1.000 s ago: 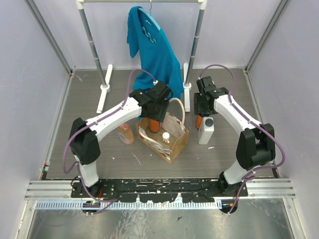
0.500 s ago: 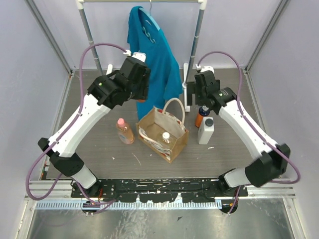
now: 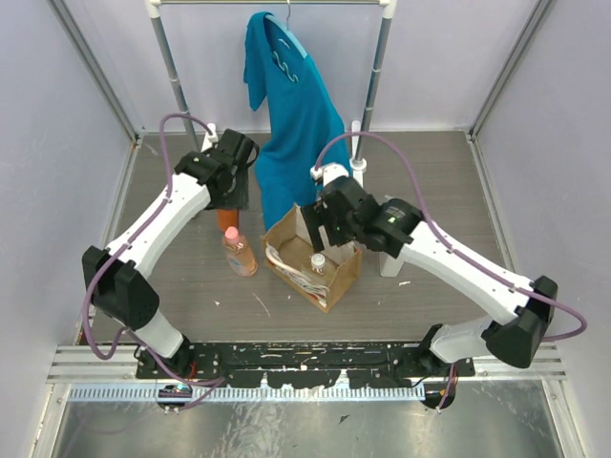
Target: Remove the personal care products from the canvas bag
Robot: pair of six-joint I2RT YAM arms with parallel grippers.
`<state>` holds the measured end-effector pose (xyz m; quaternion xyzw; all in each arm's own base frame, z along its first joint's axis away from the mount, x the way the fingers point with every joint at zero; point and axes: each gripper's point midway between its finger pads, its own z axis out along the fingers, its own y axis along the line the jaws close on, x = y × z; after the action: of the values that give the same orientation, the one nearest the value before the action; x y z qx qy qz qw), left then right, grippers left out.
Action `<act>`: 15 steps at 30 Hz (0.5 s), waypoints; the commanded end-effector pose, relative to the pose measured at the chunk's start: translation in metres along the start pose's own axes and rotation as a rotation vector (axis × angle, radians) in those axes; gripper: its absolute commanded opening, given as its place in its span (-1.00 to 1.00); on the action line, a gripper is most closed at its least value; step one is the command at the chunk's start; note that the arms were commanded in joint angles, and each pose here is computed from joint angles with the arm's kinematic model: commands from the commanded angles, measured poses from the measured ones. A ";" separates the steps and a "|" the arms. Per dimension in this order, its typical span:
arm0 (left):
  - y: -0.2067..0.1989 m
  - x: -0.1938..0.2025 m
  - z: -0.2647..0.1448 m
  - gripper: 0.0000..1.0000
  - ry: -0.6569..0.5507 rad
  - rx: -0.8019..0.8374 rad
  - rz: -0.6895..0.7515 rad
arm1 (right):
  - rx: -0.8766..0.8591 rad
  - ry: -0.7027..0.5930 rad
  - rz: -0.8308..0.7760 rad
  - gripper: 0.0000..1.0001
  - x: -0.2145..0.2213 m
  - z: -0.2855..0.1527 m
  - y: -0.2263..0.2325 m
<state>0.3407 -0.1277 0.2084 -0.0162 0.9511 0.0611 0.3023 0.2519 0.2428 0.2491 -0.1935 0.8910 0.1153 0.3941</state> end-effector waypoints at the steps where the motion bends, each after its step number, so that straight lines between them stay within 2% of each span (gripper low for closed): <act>1: -0.030 0.001 0.016 -0.62 -0.025 0.120 -0.051 | -0.089 0.064 0.021 0.74 0.027 0.013 0.018; 4: -0.033 0.011 0.027 -0.62 -0.003 0.121 -0.060 | -0.139 0.108 0.015 0.74 0.043 0.025 0.028; 6: -0.033 0.017 0.032 -0.52 0.007 0.118 -0.061 | -0.156 0.126 0.016 0.74 0.051 0.030 0.032; 8: -0.033 0.021 0.035 -0.26 0.013 0.117 -0.061 | -0.164 0.151 0.013 0.74 0.060 0.034 0.034; 10: -0.033 0.025 0.037 -0.09 0.020 0.115 -0.060 | -0.165 0.166 0.016 0.74 0.066 0.037 0.034; 15: -0.030 0.029 0.038 0.52 0.018 0.108 -0.061 | -0.174 0.102 0.034 0.74 0.052 0.025 0.038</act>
<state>0.3298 -0.1481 0.1415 -0.0158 0.9669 0.0199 0.2540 0.2229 0.2619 0.1733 -0.2208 0.9142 0.1561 0.3018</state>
